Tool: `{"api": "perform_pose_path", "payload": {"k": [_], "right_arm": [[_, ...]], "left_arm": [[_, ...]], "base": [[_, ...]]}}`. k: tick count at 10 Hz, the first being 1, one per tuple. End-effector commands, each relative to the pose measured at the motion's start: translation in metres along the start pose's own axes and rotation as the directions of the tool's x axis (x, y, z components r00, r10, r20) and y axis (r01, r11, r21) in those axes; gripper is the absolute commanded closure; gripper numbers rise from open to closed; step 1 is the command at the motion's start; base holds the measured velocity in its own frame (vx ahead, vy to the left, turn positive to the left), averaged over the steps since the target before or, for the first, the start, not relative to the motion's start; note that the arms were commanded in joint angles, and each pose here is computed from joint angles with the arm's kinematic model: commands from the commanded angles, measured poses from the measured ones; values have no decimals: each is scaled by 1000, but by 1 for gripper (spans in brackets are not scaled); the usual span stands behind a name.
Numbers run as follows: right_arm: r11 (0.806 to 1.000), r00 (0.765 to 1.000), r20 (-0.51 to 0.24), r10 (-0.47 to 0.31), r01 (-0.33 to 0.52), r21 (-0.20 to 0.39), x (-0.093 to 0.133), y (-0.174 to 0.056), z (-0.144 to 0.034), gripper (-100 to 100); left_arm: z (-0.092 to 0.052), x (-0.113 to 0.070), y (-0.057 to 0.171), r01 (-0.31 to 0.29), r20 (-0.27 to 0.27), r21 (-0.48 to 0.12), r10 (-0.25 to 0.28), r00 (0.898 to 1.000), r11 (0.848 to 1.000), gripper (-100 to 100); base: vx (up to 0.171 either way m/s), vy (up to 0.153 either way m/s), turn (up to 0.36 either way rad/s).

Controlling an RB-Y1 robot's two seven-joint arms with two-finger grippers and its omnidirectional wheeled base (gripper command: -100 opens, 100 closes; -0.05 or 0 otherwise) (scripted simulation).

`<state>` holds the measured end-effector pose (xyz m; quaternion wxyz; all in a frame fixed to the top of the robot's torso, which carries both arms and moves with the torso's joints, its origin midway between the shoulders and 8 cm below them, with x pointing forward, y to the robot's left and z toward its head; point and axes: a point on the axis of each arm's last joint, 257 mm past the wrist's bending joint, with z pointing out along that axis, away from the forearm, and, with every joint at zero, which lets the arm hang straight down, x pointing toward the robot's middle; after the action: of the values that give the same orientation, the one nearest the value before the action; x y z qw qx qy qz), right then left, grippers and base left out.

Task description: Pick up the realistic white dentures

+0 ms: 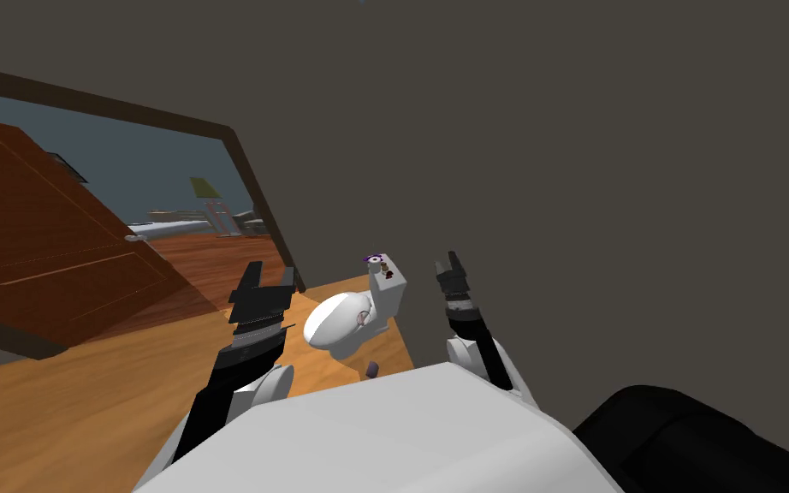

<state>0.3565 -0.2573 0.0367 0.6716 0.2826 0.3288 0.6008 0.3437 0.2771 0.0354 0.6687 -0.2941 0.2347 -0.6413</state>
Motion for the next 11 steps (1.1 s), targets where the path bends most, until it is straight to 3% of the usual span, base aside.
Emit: {"api": "perform_pose_path", "payload": {"k": [1, 5, 7, 8, 10, 11], "right_arm": [[1000, 999, -29, -21, 21, 17, 4, -5, 0, -100], [987, 982, -154, -108, 124, 103, 26, -29, -9, -100], [966, 958, -235, -162, 203, 161, 39, -48, -20, -100], [965, 954, -249, -167, 211, 159, 40, -48, -21, -100], [931, 916, -334, -220, 300, 210, 51, -69, -36, -100], [927, 909, -351, -226, 311, 209, 52, -70, -37, -100]], "left_arm": [[0, 0, 0, 0, 0, 0, 0, 1000, 1000, 0], [0, 0, 0, 0, 0, 0, 0, 1000, 1000, 0], [0, 0, 0, 0, 0, 0, 0, 1000, 1000, 0], [0, 0, 0, 0, 0, 0, 0, 1000, 1000, 0], [0, 0, 0, 0, 0, 0, 0, 1000, 1000, 0], [0, 0, 0, 0, 0, 0, 0, 1000, 1000, 0]], "base": [[-45, 67, 21], [-45, 72, 88], [-71, 128, 154], [-58, 93, 36], [-59, 94, 156], [-52, 84, 45]]}}
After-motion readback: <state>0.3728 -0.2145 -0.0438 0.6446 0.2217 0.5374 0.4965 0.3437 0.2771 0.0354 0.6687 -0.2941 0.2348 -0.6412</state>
